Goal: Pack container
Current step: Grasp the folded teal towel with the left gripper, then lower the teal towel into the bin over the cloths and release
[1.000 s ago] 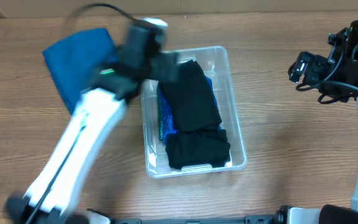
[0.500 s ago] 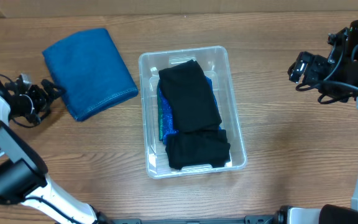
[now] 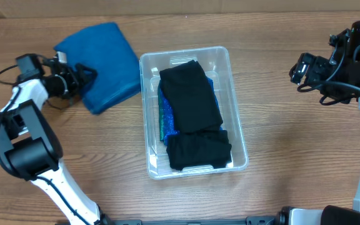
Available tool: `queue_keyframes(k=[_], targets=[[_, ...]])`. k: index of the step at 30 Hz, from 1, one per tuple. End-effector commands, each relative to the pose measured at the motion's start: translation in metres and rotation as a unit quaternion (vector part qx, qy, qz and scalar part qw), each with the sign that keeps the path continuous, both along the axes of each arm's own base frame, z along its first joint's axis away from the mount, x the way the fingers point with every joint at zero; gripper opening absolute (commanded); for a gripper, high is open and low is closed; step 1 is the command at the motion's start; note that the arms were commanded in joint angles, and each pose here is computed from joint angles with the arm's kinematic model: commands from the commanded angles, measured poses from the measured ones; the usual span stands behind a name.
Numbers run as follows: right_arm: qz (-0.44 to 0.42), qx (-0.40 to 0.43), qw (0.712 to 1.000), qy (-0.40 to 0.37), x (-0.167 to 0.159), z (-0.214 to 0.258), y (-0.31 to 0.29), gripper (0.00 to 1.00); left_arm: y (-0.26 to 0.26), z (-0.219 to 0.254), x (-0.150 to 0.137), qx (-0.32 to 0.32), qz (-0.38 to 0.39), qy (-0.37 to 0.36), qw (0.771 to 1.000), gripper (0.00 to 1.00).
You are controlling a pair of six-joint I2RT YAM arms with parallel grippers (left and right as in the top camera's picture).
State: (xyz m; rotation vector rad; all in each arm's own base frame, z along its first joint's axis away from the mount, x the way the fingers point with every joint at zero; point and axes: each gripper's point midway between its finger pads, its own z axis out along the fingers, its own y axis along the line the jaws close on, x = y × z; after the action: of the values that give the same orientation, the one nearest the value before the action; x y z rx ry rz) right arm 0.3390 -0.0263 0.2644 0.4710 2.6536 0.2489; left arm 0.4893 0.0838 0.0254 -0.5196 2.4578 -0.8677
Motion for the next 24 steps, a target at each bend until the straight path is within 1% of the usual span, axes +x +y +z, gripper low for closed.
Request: queue_keyframes(k=[1, 4, 6, 7, 8, 9, 11, 12, 14, 15, 16, 17, 19, 20, 22, 24], targets=[[0.003, -0.001, 1.0, 0.0, 0.0, 0.0, 0.0, 1.0, -0.029, -0.021, -0.01, -0.044, -0.012, 0.045, 0.998, 0.41], [0.003, -0.001, 1.0, 0.002, 0.0, -0.001, 0.0, 1.0, -0.029, -0.015, -0.017, -0.049, -0.011, 0.058, 0.997, 0.2], [0.003, -0.001, 1.0, 0.002, -0.001, -0.001, 0.0, 1.0, -0.03, 0.004, -0.018, -0.041, -0.016, 0.045, 0.998, 0.16], [0.003, -0.001, 1.0, 0.002, 0.0, -0.001, 0.0, 1.0, -0.029, 0.033, -0.017, -0.027, -0.024, 0.018, 0.999, 0.14], [0.003, -0.001, 1.0, 0.002, 0.0, -0.001, 0.0, 1.0, -0.03, 0.059, -0.017, -0.016, -0.027, -0.005, 0.999, 0.14], [0.003, -0.001, 1.0, 0.002, -0.001, -0.001, 0.0, 1.0, -0.03, 0.096, -0.019, -0.001, -0.028, -0.04, 0.999, 0.15], [0.003, 0.0, 1.0, 0.004, -0.001, -0.001, 0.0, 1.0, -0.033, 0.192, -0.029, 0.041, -0.027, -0.14, 0.989, 0.15], [0.003, 0.0, 1.0, 0.005, -0.002, -0.001, 0.0, 1.0, -0.038, 0.247, -0.041, 0.064, -0.026, -0.199, 0.978, 0.15], [0.003, 0.0, 1.0, 0.006, -0.002, -0.002, 0.0, 1.0, -0.055, 0.332, -0.071, 0.101, -0.019, -0.286, 0.953, 0.13], [0.003, 0.0, 1.0, 0.006, -0.002, -0.002, 0.0, 1.0, -0.07, 0.359, -0.085, 0.105, -0.027, -0.317, 0.942, 0.13], [0.003, 0.0, 1.0, 0.006, -0.002, -0.002, 0.0, 1.0, -0.085, 0.376, -0.096, 0.1, -0.035, -0.334, 0.937, 0.12], [0.003, 0.0, 1.0, 0.006, -0.002, -0.002, 0.0, 1.0, -0.115, 0.397, -0.114, 0.086, -0.059, -0.358, 0.928, 0.1], [0.003, 0.0, 1.0, 0.007, -0.003, -0.002, 0.0, 1.0, -0.185, 0.415, -0.145, 0.057, -0.145, -0.388, 0.908, 0.08], [0.003, 0.0, 1.0, 0.007, -0.003, -0.002, 0.0, 1.0, -0.212, 0.416, -0.155, 0.042, -0.181, -0.391, 0.902, 0.08], [0.003, 0.0, 1.0, 0.007, -0.003, -0.002, 0.0, 1.0, -0.27, 0.403, -0.178, 0.015, -0.255, -0.369, 0.894, 0.1], [0.003, 0.0, 1.0, 0.007, -0.003, -0.002, 0.0, 1.0, -0.311, 0.373, -0.194, 0.013, -0.305, -0.319, 0.897, 0.1]])
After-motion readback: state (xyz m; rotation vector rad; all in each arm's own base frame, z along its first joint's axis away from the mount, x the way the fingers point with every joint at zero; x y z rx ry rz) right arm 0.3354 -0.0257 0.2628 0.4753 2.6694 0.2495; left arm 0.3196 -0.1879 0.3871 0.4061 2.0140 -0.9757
